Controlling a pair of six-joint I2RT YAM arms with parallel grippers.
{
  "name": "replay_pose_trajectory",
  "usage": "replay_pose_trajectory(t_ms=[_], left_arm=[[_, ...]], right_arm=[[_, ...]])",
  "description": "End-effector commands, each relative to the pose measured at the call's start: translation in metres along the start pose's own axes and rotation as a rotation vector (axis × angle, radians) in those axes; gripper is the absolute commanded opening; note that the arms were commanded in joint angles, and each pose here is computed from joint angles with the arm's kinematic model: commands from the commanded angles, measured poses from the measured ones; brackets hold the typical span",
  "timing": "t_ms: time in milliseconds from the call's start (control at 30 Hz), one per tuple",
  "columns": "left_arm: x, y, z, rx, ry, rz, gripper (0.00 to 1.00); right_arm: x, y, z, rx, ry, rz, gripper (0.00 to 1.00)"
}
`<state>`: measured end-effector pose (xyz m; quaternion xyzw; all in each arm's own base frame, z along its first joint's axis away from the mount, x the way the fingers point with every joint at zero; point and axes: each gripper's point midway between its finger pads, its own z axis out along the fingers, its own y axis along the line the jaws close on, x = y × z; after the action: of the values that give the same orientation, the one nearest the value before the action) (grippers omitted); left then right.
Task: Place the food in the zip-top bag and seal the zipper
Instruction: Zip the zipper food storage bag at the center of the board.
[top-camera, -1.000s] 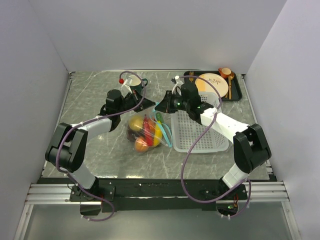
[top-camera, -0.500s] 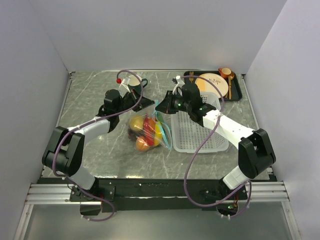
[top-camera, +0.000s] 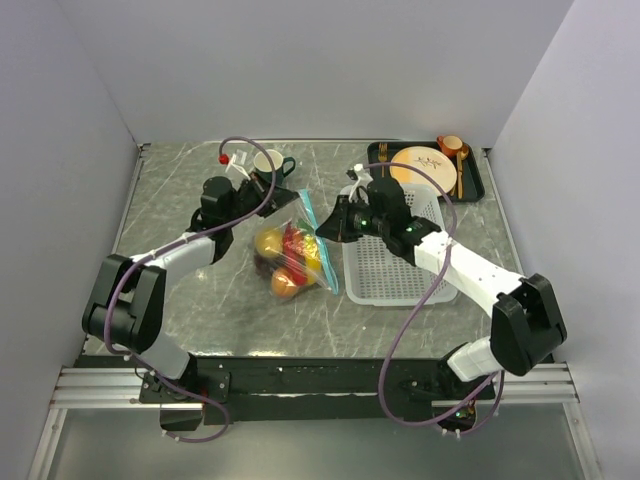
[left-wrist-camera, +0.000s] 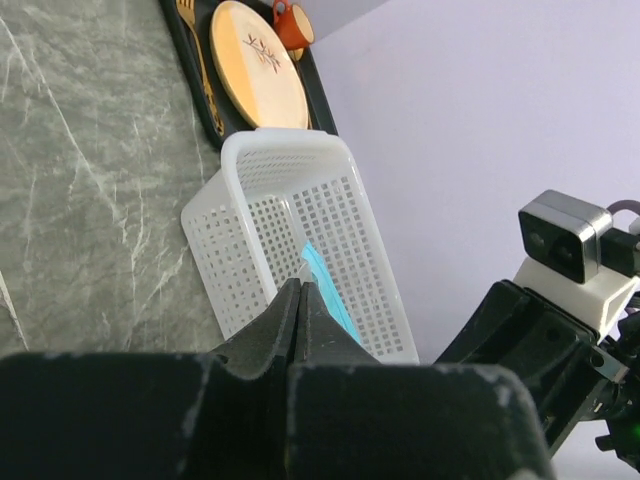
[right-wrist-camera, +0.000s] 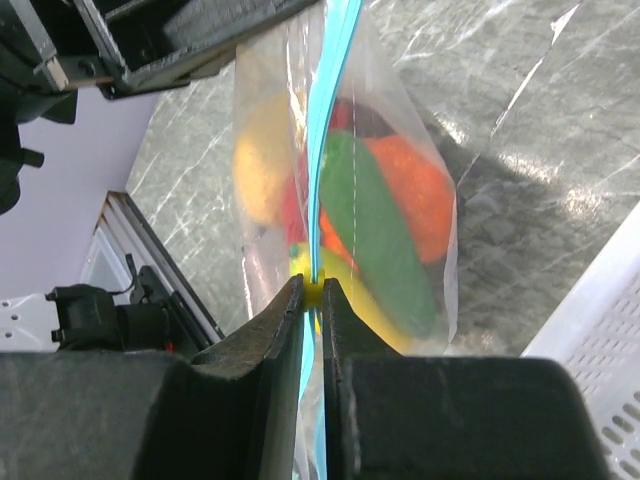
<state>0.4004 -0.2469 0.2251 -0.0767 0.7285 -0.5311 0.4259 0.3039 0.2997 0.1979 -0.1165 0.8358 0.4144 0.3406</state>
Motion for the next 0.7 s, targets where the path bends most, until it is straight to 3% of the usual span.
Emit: replay_pose_trajectory(t_ms=[0,667], left_arm=[[-0.064,-0.034,-0.012,0.062,-0.233,0.094,0.01],[-0.067,-0.033,-0.020,0.024,-0.252,0.113,0.01]], right_arm=[[0.016,0.014,-0.017,-0.026,0.061,-0.007,0.00],[0.050,0.024,-0.037,-0.052,0.080,0.010,0.00]])
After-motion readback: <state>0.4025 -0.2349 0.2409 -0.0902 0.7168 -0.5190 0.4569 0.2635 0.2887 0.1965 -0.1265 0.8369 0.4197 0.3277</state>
